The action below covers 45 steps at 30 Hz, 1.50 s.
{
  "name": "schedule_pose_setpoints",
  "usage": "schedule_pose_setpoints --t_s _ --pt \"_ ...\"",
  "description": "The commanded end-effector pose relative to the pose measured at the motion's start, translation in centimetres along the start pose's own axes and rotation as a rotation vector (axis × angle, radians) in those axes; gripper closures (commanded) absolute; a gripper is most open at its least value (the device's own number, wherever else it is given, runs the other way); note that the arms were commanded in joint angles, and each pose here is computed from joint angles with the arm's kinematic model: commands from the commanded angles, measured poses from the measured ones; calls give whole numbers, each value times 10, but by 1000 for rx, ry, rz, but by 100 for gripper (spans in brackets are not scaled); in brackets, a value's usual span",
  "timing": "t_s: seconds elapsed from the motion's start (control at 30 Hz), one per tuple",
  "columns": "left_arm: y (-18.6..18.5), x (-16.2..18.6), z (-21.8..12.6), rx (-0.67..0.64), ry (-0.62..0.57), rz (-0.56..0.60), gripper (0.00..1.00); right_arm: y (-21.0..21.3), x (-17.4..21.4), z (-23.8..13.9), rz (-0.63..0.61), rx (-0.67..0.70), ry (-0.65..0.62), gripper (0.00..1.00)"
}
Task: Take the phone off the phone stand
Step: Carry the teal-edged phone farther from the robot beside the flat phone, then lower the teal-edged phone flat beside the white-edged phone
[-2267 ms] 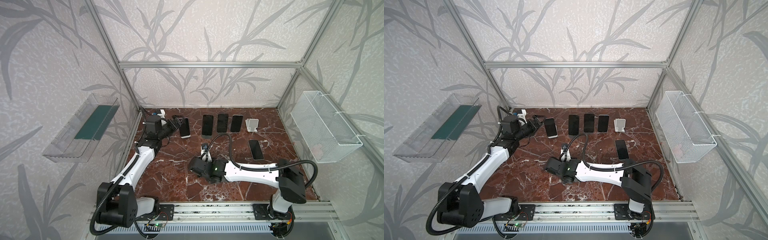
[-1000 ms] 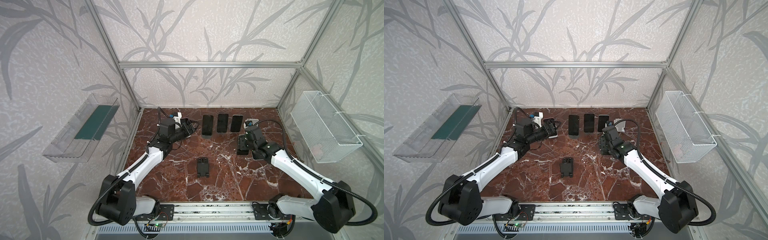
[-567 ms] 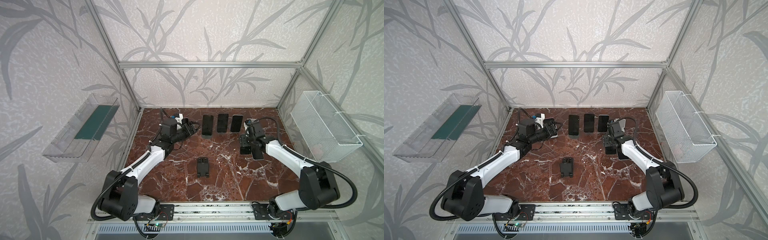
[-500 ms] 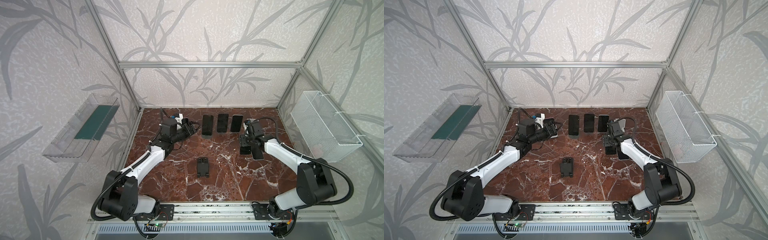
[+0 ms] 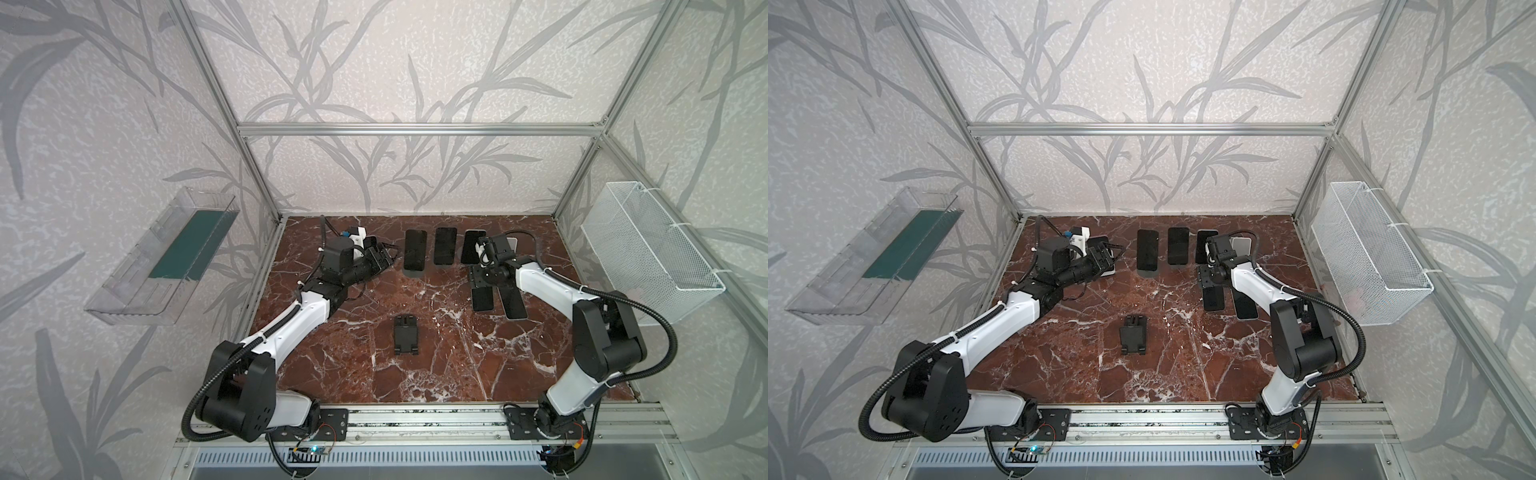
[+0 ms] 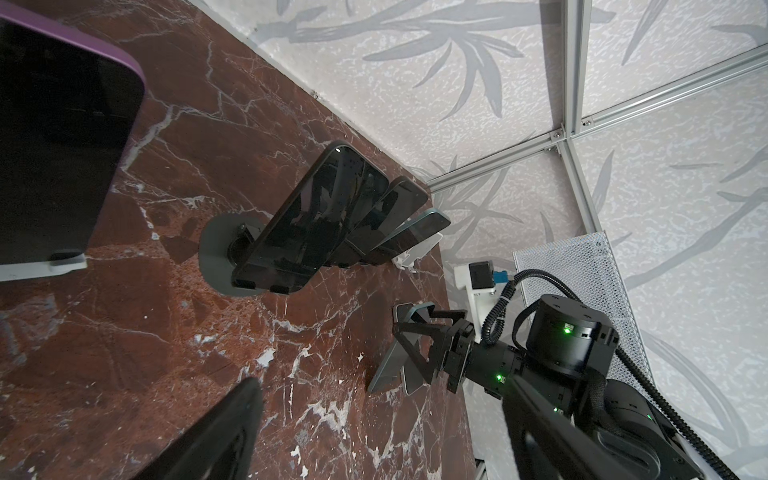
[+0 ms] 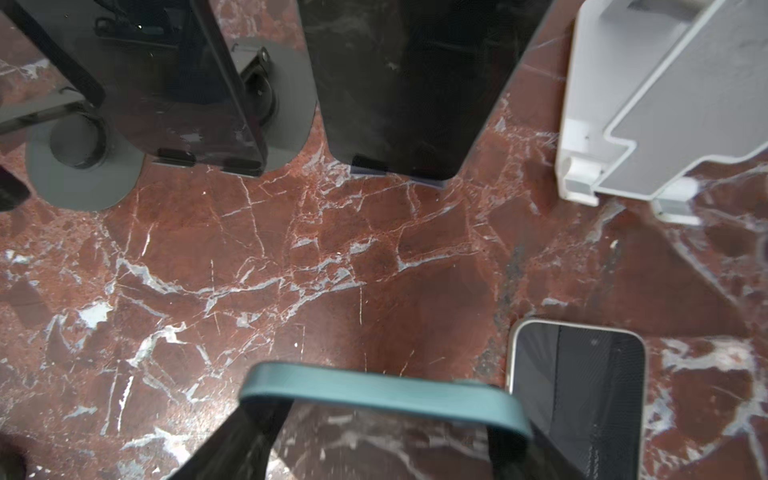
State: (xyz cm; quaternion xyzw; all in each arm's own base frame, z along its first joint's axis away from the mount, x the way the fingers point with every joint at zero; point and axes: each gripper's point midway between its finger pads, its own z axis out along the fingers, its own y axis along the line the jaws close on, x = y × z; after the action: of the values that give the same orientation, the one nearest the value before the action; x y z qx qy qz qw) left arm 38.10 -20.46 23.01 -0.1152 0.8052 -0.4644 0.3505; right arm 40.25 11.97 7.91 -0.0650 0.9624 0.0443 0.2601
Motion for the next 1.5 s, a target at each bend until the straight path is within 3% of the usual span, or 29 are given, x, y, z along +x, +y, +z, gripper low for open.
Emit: schedule_pose_setpoints --t_s 0.0,0.33,1.47 --pt "-5 -2 0 20 -6 23 9 0 26 10 14 -17 108 31" --pt "-7 -1 2 34 2 18 9 -5 43 23 42 -45 181 31" --pt "-2 -1 3 10 3 34 9 -27 50 38 58 81 273 26"
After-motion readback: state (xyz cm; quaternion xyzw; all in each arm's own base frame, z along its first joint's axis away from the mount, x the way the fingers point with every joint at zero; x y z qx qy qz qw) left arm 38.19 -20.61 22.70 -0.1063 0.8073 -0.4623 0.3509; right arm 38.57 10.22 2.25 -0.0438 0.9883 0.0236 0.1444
